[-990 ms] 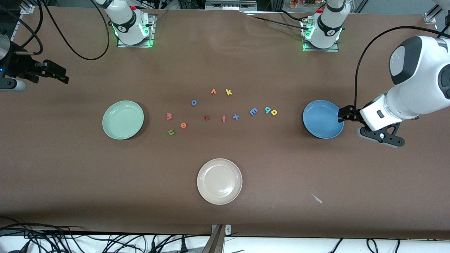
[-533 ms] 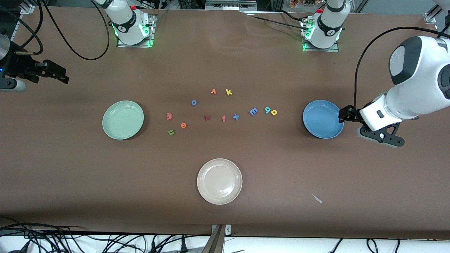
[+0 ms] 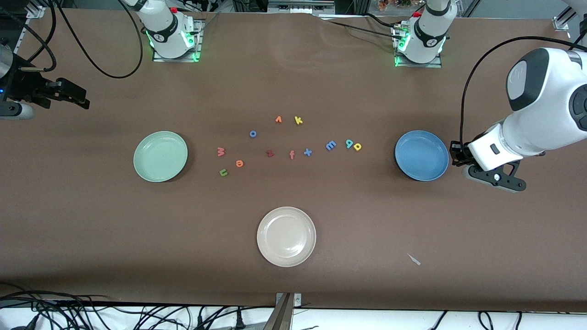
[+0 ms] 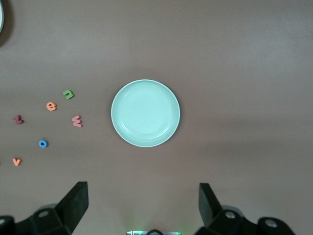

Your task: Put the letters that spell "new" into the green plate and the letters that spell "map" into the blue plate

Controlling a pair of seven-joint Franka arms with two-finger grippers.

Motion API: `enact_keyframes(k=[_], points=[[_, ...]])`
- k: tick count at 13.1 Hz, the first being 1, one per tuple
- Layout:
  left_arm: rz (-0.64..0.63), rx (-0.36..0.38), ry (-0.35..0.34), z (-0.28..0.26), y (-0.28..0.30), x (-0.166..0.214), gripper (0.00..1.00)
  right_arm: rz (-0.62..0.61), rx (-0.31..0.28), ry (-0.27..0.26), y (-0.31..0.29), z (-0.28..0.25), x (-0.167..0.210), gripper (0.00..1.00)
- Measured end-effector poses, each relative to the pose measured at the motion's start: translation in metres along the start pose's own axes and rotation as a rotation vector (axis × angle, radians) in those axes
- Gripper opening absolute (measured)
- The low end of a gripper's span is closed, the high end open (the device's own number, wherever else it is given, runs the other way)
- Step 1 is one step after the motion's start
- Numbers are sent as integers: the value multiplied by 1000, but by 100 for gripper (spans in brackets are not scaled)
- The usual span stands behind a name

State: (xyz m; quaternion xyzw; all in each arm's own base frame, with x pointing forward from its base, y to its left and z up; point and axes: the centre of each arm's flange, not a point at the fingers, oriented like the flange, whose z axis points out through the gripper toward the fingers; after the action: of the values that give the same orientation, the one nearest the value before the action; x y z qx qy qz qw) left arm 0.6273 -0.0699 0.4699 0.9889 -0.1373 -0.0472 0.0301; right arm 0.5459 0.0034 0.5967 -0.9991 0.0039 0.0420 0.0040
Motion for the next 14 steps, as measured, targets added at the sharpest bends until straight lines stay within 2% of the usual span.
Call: enact_keyframes(k=[1, 3, 11, 12, 14], points=[[0, 0, 0, 0, 0, 0, 1, 0, 0, 0, 0, 0, 0, 100], [0, 0, -1, 0, 0, 0, 14, 0, 0, 0, 0, 0, 0, 100], [3, 0, -1, 0, 0, 0, 93, 0, 0, 0, 0, 0, 0, 100], [3, 0, -1, 0, 0, 0, 100, 0, 0, 0, 0, 0, 0, 100], [4, 0, -1, 0, 0, 0, 100, 0, 0, 0, 0, 0, 0, 100]])
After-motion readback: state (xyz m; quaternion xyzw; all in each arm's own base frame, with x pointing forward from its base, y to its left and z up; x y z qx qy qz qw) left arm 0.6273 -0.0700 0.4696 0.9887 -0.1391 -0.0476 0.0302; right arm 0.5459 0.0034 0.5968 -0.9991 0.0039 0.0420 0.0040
